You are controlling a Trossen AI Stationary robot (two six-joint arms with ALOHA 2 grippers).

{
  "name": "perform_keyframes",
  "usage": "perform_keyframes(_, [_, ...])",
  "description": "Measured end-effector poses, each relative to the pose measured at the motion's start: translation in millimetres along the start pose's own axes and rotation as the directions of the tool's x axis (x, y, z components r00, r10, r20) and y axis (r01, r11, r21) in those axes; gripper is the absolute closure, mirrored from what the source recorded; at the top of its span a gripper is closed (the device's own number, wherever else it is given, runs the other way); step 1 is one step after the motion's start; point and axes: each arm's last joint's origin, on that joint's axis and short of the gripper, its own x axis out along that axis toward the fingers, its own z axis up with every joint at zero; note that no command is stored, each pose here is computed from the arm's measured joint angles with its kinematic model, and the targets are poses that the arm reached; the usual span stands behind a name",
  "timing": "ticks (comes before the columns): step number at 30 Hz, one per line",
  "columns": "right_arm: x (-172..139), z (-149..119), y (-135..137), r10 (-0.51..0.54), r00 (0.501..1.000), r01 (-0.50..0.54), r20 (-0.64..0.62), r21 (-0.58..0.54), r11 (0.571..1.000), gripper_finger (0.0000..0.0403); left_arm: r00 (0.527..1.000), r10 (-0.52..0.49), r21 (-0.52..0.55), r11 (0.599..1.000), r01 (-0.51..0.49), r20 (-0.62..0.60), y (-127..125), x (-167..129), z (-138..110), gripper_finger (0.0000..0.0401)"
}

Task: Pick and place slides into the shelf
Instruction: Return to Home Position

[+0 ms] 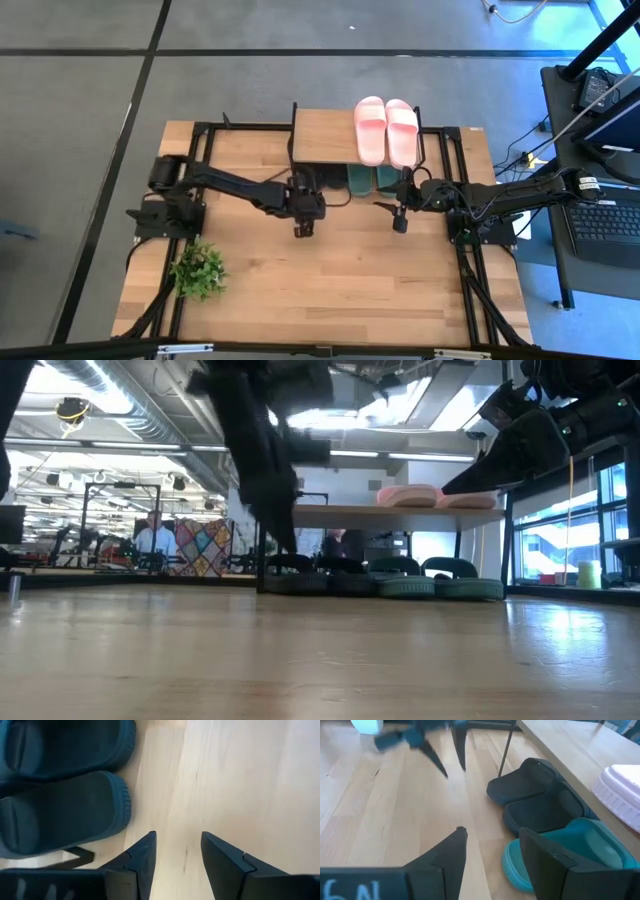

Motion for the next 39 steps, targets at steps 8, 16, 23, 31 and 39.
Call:
perform_keyframes(8, [0.0,0.7,-0.1,-0.001,1.000,0.002,0.007,-0.051,0.999,0.0219,0.963,-0.059,-0.142,0.985,0.099,0.264,38.5,-80.4,-2.0,0.0254])
perform_keyframes(16, [0.0,0.8,-0.1,-0.001,1.000,0.002,0.008,-0.104,0.995,0.0219,0.767,0.009,-0.282,0.933,0.225,0.642,61.1,-107.3,-50.9,0.0254])
perform_keyframes(23, [-0.6,7.2,1.8,0.073,0.994,-0.072,0.075,-0.015,0.997,0.0219,0.708,0.025,-0.322,0.902,0.288,0.706,65.0,-97.3,-95.6,0.0254])
perform_keyframes(31, [-10.7,-0.9,1.1,0.120,0.977,-0.138,0.178,0.088,0.987,0.0219,0.676,0.034,-0.328,0.892,0.312,0.736,66.6,-94.7,-140.6,0.0254])
perform_keyframes(39, [-31.5,-35.9,-3.7,0.063,0.883,-0.177,0.464,0.206,0.962,0.0219,0.578,0.095,-0.348,0.871,0.346,0.811,75.2,-102.3,-179.5,0.0254])
